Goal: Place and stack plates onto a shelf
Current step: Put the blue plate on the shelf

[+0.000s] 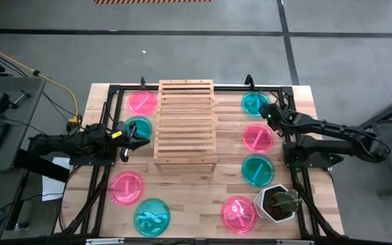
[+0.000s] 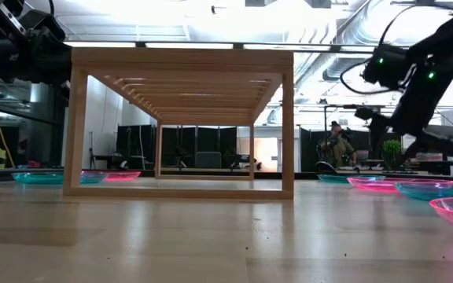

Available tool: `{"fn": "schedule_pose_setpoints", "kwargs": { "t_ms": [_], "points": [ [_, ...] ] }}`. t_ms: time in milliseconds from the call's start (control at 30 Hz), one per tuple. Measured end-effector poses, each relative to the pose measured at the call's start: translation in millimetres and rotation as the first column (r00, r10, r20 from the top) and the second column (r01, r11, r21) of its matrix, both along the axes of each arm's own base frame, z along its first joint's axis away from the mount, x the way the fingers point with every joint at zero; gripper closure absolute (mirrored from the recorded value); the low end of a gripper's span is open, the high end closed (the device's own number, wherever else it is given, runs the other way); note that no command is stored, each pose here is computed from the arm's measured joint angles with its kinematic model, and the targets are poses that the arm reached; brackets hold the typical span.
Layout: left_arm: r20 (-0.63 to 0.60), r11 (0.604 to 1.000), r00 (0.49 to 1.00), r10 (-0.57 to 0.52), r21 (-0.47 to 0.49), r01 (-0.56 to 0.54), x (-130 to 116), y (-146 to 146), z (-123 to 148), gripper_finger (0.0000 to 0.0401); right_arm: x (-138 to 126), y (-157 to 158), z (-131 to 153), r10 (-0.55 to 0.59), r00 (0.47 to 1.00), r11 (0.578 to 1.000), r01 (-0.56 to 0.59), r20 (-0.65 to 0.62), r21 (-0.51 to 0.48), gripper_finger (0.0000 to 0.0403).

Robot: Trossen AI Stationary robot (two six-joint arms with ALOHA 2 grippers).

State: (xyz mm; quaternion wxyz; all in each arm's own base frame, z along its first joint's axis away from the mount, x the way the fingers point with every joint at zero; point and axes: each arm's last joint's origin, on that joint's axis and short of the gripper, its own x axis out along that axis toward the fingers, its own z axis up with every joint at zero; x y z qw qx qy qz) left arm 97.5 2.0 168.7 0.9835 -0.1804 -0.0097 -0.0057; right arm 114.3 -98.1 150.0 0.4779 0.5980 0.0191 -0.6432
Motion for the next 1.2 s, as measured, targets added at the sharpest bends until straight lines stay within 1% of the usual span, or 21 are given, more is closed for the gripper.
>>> {"fn": "schedule_pose_setpoints", "kwargs": {
  "t_ms": [67,167,267,433,567,667,733,833,900,967,1033,1133,1200],
  "points": [
    [0.0,1.0,1.0,0.0,0.0,0.0,0,0,0,0.0401,-1,-8,-4,-0.011,1.0,1.0,0.011,-0.003,0.003,0.0205],
    [0.0,1.0,1.0,0.0,0.0,0.0,0,0,0,0.0401,1,-21,-6,0.004,1.0,1.0,-0.003,0.013,-0.026,0.0213],
    [0.0,1.0,1.0,0.0,0.0,0.0,0,0,0,0.0401,2,-30,-13,0.005,1.0,1.0,-0.005,0.008,-0.005,0.0225],
    [0.0,1.0,1.0,0.0,0.0,0.0,0,0,0,0.0401,1,-35,-26,-0.007,0.999,0.998,0.009,-0.036,0.061,0.0248],
    [0.001,1.0,1.0,0.0,0.0,0.0,0,0,0,0.0401,2,-41,-31,-0.011,0.999,0.998,0.014,-0.047,0.058,0.0268],
    [0.0,1.0,1.0,0.0,0.0,0.0,0,0,0,0.0401,4,-46,-34,0.011,0.998,0.999,-0.009,-0.058,0.038,0.0296],
    [0.0,1.0,1.0,0.0,0.0,0.0,0,0,0,0.0401,5,-47,-36,0.013,0.998,0.999,-0.011,-0.062,0.033,0.0327],
    [0.0,1.0,1.0,0.0,0.0,0.0,0,0,0,0.0401,6,-48,-38,0.014,0.997,0.999,-0.011,-0.071,0.038,0.0382],
    [0.0,1.0,1.0,0.0,0.0,0.0,0,0,0,0.0401,6,-48,-37,0.039,0.996,0.999,-0.036,-0.082,0.033,0.0395],
    [0.0,1.0,1.0,0.0,0.0,0.0,0,0,0,0.0401,6,-47,-36,0.062,0.995,0.998,-0.059,-0.082,0.034,0.0391],
    [0.0,1.0,1.0,0.0,0.0,0.0,0,0,0,0.0401,6,-45,-33,0.105,0.991,0.994,-0.103,-0.078,0.034,0.0397],
    [0.0,1.0,1.0,0.0,0.0,0.0,0,0,0,0.0401,6,-39,-24,0.171,0.982,0.985,-0.17,-0.083,0.011,0.04],
    [0.0,1.0,1.0,0.0,0.0,0.0,0,0,0,0.0401,6,-33,-16,0.22,0.969,0.975,-0.221,-0.113,0.001,0.0402]
  ]
}}
